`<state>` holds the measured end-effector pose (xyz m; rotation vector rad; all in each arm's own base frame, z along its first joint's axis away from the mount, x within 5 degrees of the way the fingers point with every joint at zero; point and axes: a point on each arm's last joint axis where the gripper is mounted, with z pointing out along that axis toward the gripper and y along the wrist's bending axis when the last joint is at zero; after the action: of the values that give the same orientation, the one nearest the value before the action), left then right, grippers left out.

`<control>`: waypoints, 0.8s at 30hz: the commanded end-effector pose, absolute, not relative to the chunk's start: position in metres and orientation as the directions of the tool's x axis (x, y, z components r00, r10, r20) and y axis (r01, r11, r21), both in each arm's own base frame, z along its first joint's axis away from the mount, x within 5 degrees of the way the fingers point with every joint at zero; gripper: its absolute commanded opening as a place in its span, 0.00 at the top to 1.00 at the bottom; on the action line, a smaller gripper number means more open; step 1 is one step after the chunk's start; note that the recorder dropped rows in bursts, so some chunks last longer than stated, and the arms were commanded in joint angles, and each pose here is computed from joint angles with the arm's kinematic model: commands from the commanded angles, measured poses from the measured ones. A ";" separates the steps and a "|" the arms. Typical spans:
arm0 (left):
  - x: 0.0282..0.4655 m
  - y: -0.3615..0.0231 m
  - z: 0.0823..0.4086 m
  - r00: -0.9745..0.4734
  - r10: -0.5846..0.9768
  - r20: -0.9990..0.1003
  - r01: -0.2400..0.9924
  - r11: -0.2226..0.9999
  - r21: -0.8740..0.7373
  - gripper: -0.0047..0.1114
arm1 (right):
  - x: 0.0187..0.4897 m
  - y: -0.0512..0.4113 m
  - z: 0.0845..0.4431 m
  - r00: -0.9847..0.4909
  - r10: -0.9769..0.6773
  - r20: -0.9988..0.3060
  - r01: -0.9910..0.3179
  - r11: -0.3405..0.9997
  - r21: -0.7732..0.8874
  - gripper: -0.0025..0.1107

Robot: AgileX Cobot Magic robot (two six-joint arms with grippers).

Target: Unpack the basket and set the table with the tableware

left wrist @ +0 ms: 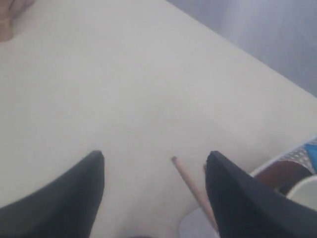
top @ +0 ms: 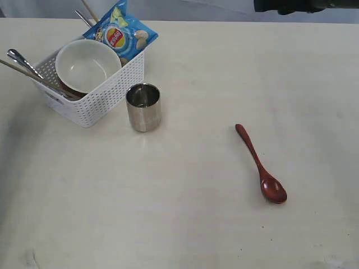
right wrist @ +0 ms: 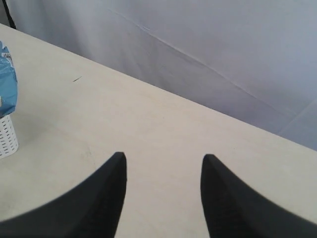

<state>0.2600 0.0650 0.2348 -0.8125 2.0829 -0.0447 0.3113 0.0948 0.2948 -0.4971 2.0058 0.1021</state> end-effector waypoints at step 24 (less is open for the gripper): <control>0.296 0.070 0.197 -0.408 -0.631 -0.659 -0.461 0.766 -0.448 0.47 | 0.310 0.094 0.295 -0.408 -0.269 -0.872 -0.377 0.920 -0.108 0.58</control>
<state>0.2956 0.0687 0.1958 -0.8157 2.0811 -0.2471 0.3108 0.0954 0.2943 -0.4681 2.0208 0.1304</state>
